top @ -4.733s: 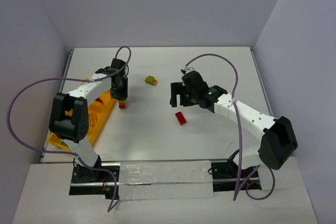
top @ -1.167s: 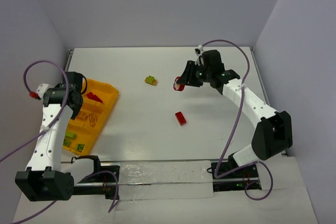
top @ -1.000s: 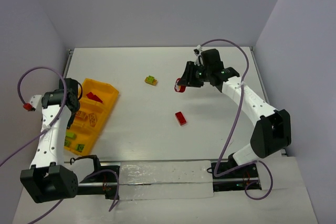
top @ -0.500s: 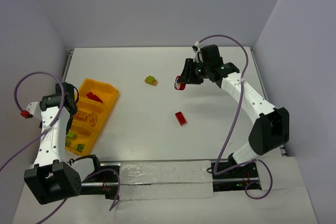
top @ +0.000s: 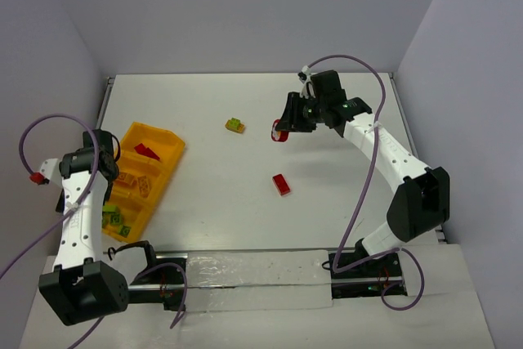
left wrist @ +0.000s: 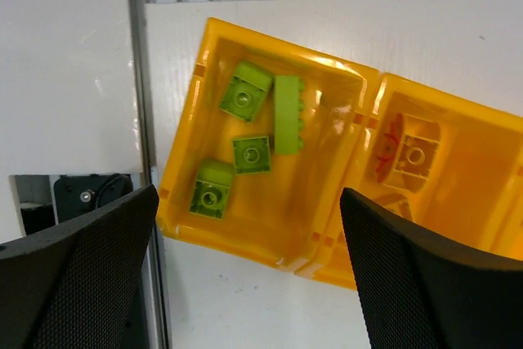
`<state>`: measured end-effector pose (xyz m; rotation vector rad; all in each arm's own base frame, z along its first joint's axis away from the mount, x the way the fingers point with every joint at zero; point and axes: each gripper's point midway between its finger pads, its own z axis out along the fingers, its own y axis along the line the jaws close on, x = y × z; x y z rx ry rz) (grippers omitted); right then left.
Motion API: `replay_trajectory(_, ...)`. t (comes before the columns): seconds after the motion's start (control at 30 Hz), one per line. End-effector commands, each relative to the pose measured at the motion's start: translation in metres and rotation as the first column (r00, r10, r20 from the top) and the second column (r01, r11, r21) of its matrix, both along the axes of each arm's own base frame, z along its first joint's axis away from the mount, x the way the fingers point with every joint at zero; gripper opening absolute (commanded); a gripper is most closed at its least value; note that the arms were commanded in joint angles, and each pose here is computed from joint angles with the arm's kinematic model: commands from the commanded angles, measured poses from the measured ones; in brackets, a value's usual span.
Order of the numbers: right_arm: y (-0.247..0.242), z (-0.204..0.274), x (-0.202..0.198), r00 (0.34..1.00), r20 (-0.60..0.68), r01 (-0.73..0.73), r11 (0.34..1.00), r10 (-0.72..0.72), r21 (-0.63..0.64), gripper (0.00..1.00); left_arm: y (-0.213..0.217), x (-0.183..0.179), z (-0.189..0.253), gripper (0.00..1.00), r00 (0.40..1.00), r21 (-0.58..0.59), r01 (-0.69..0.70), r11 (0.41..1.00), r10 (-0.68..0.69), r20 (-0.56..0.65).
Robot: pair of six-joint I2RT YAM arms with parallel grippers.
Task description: Sort the legos into containers by color
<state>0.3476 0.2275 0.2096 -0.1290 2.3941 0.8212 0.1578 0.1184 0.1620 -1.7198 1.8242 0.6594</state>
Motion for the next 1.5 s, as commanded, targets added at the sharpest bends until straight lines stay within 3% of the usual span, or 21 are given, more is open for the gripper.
replay_trajectory(0.0, 0.023, 0.026, 0.005, 0.992, 0.110, -0.068, 0.997, 0.065, 0.030, 0.03, -0.011, 0.048, 0.030, 0.99, 0.955, -0.009, 0.266, 0.964, -0.262, 0.139)
replay_trajectory(0.1, 0.056, 0.042, 0.005, 0.974, 0.178, -0.150, 0.988, 0.139, 0.046, 0.03, -0.032, 0.087, 0.055, 0.99, 0.850, -0.008, 0.474, 0.880, -0.455, 0.266)
replay_trajectory(0.2, 0.094, 0.047, 0.001, 0.950, 0.228, -0.229, 0.973, 0.215, 0.038, 0.03, -0.049, 0.108, 0.077, 0.99, 0.735, 0.014, 0.632, 0.775, -0.605, 0.305)
replay_trajectory(0.37, 0.148, 0.058, -0.010, 0.911, 0.269, -0.349, 0.932, 0.313, 0.100, 0.03, -0.098, 0.137, 0.109, 0.99, 0.454, 0.040, 0.856, 0.515, -0.786, 0.419)
replay_trajectory(0.4, 0.158, 0.055, -0.015, 0.905, 0.255, -0.378, 0.918, 0.339, 0.120, 0.03, -0.118, 0.141, 0.115, 0.99, 0.358, 0.038, 0.904, 0.426, -0.802, 0.478)
replay_trajectory(0.6, 0.179, 0.074, -0.034, 0.873, 0.247, -0.479, 0.837, 0.421, 0.266, 0.02, -0.198, 0.133, 0.126, 0.99, -0.073, 0.109, 0.994, 0.002, -0.735, 0.674)
replay_trajectory(0.7, 0.177, 0.087, -0.056, 0.835, 0.233, -0.550, 0.745, 0.498, 0.378, 0.02, -0.227, 0.119, 0.136, 0.99, -0.233, 0.176, 0.973, -0.152, -0.652, 0.721)
replay_trajectory(0.8, 0.174, 0.113, -0.070, 0.814, 0.263, -0.575, 0.652, 0.518, 0.494, 0.02, -0.246, 0.109, 0.146, 0.99, -0.333, 0.235, 0.942, -0.240, -0.576, 0.746)
replay_trajectory(0.97, 0.176, 0.124, -0.076, 0.806, 0.264, -0.577, 0.605, 0.529, 0.548, 0.03, -0.265, 0.097, 0.155, 0.99, -0.416, 0.292, 0.903, -0.315, -0.472, 0.777)
replay_trajectory(1.23, 0.181, 0.139, -0.077, 0.795, 0.277, -0.583, 0.551, 0.540, 0.597, 0.03, -0.278, 0.090, 0.148, 0.99, -0.438, 0.297, 0.883, -0.362, -0.416, 0.797)
replay_trajectory(1.47, 0.185, 0.143, -0.076, 0.788, 0.273, -0.586, 0.538, 0.551, 0.606, 0.03, -0.286, 0.095, 0.155, 0.97, -0.468, 0.336, 0.869, -0.364, -0.379, 0.798)
